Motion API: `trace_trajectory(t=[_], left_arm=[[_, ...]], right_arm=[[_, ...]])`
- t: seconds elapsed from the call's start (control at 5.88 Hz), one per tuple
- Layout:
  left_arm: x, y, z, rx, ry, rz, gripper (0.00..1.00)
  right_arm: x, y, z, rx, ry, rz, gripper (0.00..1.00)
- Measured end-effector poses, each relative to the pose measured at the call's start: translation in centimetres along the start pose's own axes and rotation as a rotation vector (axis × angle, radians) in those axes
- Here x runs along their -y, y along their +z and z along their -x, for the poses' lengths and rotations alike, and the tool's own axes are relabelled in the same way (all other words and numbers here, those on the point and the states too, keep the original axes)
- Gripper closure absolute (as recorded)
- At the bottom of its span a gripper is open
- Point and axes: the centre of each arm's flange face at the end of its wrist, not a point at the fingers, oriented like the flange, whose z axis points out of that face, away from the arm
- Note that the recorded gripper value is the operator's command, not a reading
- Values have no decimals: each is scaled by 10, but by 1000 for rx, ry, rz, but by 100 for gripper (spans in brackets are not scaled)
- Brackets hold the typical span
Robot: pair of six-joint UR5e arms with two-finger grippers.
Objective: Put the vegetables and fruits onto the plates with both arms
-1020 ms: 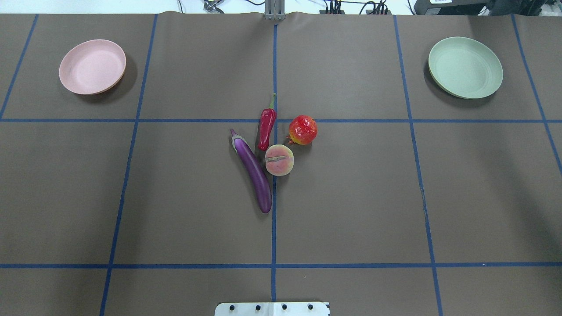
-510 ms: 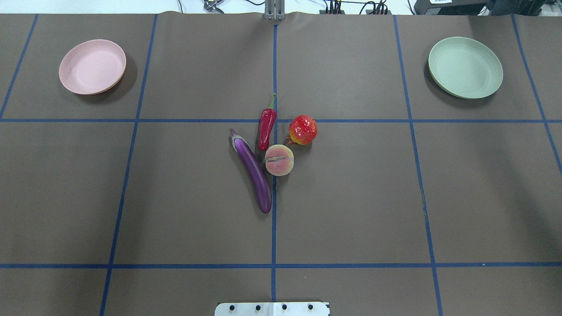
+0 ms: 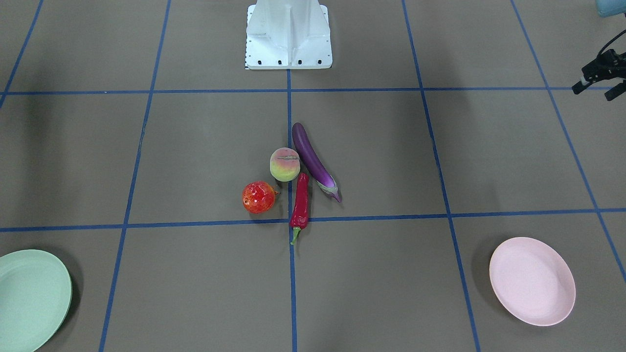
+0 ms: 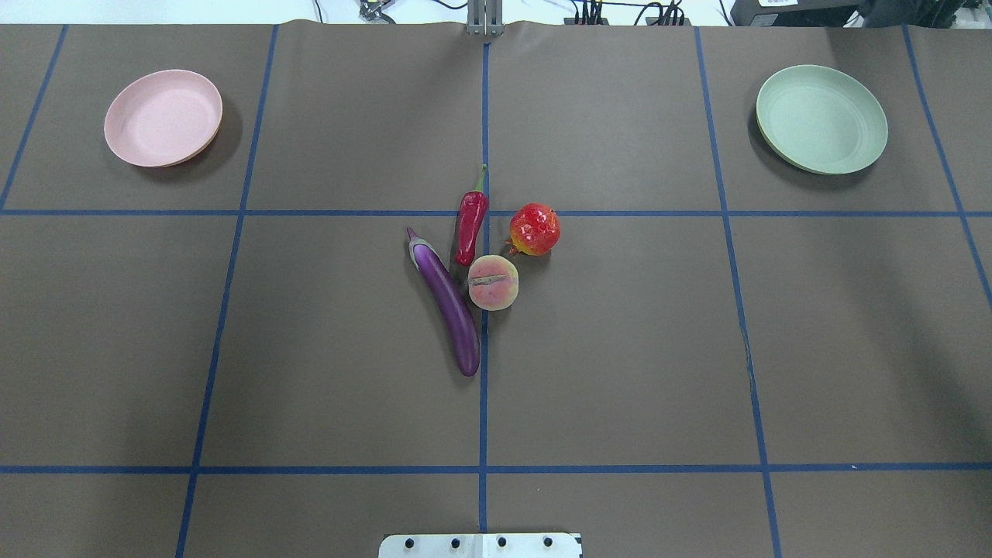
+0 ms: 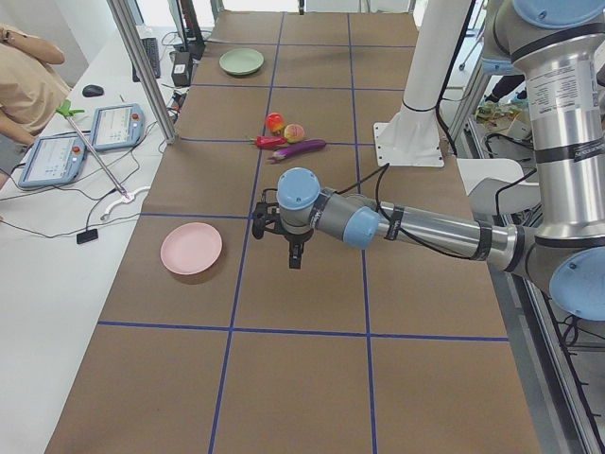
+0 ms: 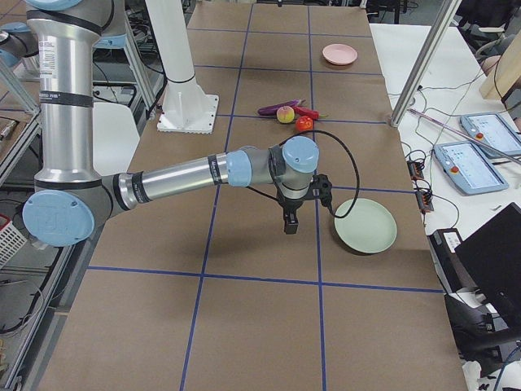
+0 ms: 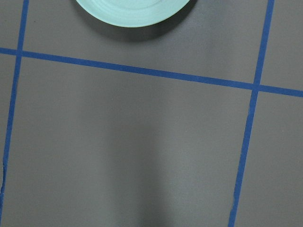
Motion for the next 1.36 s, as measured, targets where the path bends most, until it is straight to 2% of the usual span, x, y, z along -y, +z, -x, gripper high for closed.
trace_trajectory(t=[0.34, 0.68, 0.85, 1.02, 1.36], left_arm=[[38, 54, -148, -49, -153, 73, 0], [65, 145, -316, -36, -342, 117, 0], [85, 190, -379, -10, -417, 118, 0], [101, 231, -423, 28, -481, 110, 0], [114, 272, -453, 76, -545, 114, 5]], right_arm=[[2, 3, 6, 4, -7, 7, 0], [4, 9, 11, 1, -17, 18, 0], [5, 12, 14, 1, -24, 24, 0], [5, 13, 17, 3, -29, 26, 0], [5, 13, 19, 6, -32, 26, 0]])
